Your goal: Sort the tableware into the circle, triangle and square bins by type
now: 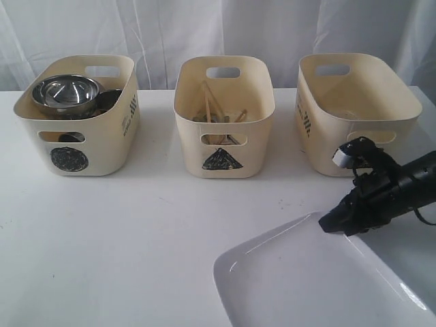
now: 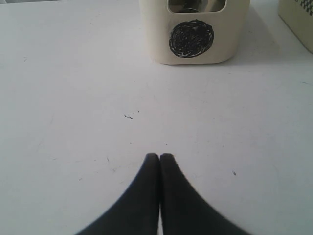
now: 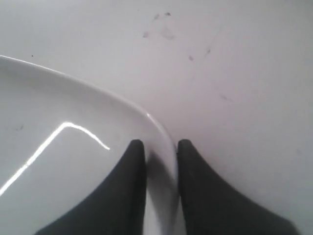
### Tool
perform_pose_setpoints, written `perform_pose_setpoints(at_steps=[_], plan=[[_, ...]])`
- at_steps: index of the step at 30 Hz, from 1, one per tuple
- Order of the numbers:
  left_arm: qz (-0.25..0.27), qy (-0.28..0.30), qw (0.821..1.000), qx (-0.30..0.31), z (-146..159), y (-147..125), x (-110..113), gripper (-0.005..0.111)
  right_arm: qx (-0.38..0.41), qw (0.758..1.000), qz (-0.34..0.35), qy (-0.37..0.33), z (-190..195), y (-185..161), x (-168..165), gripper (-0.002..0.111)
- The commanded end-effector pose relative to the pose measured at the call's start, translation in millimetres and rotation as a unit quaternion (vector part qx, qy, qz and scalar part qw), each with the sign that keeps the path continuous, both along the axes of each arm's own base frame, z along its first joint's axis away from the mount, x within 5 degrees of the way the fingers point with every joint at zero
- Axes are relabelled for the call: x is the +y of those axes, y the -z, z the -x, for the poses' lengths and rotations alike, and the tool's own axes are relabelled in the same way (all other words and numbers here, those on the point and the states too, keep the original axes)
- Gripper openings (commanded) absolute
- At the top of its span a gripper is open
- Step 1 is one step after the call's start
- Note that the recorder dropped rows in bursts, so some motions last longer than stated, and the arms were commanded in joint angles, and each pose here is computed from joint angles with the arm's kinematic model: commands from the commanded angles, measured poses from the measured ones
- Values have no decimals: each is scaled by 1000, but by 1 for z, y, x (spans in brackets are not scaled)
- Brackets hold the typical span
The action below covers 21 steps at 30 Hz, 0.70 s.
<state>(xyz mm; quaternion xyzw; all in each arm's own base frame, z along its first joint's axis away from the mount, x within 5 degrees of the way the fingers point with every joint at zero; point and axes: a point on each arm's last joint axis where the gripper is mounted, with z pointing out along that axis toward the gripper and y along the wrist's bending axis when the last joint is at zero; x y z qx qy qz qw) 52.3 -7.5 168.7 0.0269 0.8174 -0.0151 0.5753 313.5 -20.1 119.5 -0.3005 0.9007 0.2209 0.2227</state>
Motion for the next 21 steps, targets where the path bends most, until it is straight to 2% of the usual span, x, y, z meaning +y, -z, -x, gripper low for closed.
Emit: perform_pose_setpoints(at_steps=[1,6,17,21], plan=[[2,2,1000,0,0,1,0,0,-53,998,26,-21,6,-35,2,0],[2,2,1000,0,0,1,0,0,-86,996,29,-24,10,-59,3,0],[2,2,1000,0,0,1,0,0,-85,996,28,-23,11,-59,4,0],[2,2,1000,0,0,1,0,0,-94,995,23,-23,13,-68,5,0]])
